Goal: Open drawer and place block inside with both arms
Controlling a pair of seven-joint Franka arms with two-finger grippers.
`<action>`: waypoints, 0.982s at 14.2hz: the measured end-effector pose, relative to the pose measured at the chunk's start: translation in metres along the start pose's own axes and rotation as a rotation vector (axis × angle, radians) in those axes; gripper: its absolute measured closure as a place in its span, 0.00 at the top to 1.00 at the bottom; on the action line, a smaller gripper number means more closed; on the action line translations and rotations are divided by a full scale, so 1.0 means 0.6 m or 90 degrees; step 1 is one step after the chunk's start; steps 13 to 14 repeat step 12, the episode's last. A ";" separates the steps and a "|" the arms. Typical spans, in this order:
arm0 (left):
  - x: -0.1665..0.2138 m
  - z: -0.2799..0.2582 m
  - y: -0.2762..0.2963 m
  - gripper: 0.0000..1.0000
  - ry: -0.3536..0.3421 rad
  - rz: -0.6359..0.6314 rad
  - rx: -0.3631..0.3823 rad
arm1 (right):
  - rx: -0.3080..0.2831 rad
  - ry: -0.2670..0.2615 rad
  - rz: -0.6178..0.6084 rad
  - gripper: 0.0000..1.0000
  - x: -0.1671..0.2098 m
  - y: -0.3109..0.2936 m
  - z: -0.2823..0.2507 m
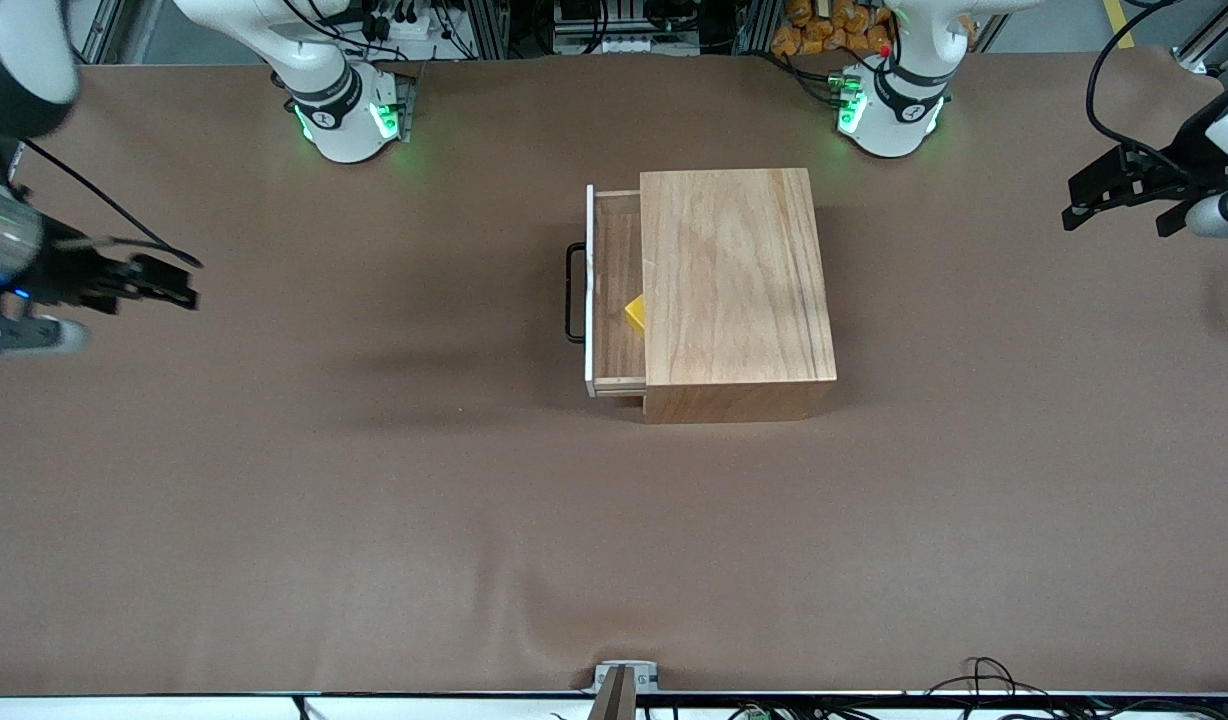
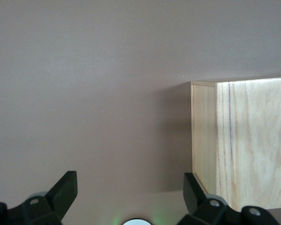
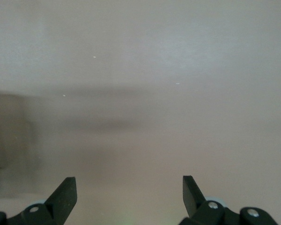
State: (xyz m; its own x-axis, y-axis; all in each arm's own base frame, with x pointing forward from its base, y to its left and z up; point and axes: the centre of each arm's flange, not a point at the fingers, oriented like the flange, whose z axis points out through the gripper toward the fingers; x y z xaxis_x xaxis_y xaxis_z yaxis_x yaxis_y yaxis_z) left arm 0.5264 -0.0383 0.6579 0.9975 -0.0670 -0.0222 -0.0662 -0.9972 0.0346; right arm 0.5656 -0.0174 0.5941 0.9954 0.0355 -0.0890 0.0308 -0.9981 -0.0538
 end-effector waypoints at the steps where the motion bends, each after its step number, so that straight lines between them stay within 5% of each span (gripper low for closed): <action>1: 0.000 0.000 0.000 1.00 0.000 0.000 0.000 | 0.002 0.013 0.000 1.00 -0.017 0.022 -0.023; 4: 0.000 0.000 0.000 1.00 0.000 0.000 0.000 | 0.004 0.032 0.010 1.00 -0.055 0.046 -0.068; 14: 0.000 0.000 0.000 1.00 0.000 0.000 0.000 | 0.009 0.013 0.025 1.00 -0.099 0.064 -0.093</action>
